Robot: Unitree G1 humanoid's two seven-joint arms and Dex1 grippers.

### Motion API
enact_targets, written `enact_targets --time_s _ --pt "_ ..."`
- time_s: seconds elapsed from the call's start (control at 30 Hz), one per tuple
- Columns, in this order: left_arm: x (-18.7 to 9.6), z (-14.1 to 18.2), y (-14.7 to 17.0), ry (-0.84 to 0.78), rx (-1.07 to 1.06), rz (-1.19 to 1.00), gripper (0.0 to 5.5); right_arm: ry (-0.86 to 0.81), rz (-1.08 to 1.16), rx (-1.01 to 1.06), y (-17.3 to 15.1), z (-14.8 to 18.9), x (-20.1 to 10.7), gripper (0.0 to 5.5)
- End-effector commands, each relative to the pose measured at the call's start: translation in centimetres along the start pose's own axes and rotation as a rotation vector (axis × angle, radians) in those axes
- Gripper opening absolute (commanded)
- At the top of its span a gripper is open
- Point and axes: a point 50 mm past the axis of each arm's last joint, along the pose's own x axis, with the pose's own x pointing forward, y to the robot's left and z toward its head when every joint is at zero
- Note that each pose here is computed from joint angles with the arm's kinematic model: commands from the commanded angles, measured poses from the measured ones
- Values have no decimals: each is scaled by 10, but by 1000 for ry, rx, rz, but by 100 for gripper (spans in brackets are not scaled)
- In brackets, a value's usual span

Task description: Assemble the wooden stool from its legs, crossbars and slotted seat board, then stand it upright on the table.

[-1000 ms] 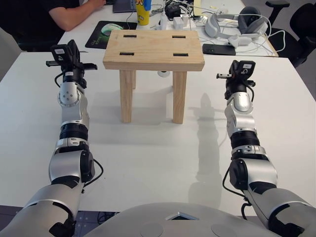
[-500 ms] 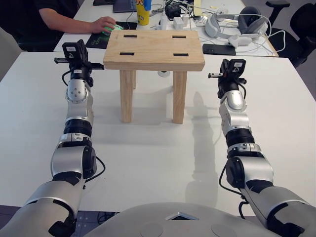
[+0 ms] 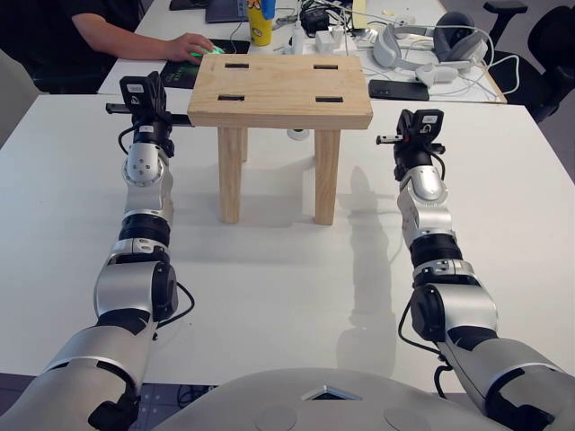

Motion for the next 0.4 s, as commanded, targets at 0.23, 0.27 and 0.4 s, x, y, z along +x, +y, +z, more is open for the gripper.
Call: enact_targets --time_s 0.23,0.27,0.4 --pt "0 1 1 -6 -1 -7 4 -25 36 -8 6 8 6 0" --pt "0 0 2 -5 0 -7 4 -26 38 -9 7 8 6 0" --pt "0 0 1 -7 -3 -10 4 -29 38 -12 7 7 5 0"
